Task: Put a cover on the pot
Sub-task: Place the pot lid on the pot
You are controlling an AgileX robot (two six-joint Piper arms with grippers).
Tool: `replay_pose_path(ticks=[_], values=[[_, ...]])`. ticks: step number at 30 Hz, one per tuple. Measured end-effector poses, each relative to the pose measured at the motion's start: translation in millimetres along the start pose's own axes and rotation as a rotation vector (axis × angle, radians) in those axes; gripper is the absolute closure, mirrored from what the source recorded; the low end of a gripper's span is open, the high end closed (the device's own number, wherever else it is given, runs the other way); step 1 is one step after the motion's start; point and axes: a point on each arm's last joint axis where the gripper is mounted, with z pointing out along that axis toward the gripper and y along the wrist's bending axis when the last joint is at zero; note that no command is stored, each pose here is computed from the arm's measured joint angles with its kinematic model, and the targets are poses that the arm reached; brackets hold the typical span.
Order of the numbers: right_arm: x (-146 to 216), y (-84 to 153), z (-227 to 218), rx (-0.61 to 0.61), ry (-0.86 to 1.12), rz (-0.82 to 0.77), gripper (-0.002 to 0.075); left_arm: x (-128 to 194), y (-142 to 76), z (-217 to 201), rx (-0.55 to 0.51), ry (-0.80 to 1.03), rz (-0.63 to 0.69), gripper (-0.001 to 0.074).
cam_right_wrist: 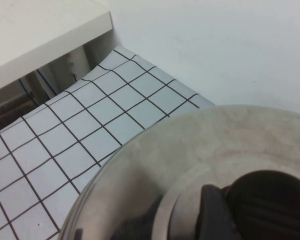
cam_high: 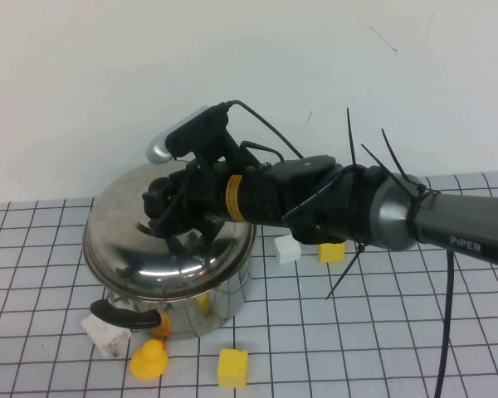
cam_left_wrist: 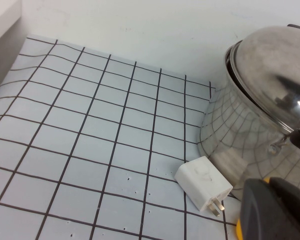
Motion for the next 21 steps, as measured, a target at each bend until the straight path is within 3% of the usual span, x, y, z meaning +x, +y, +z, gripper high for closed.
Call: replay_pose_path(ticks=[9,14,21], values=[[0.1,0.0,0.0,0.0,0.001,-0.001,0.0367,0.0,0.0,0.0,0.0,0.0,0.0,0.0738],[0.2,-0.4,0.0,0.004,0.002,0.0,0.0309,0.0,0.0,0.0,0.0,0.0,0.0,0.0738],[-2.3,-1.0,-1.8,0.015,-0.003,-0.001,0.0296,0.0,0.0,0.0,0.0,0.0,-0.004,0.0738]])
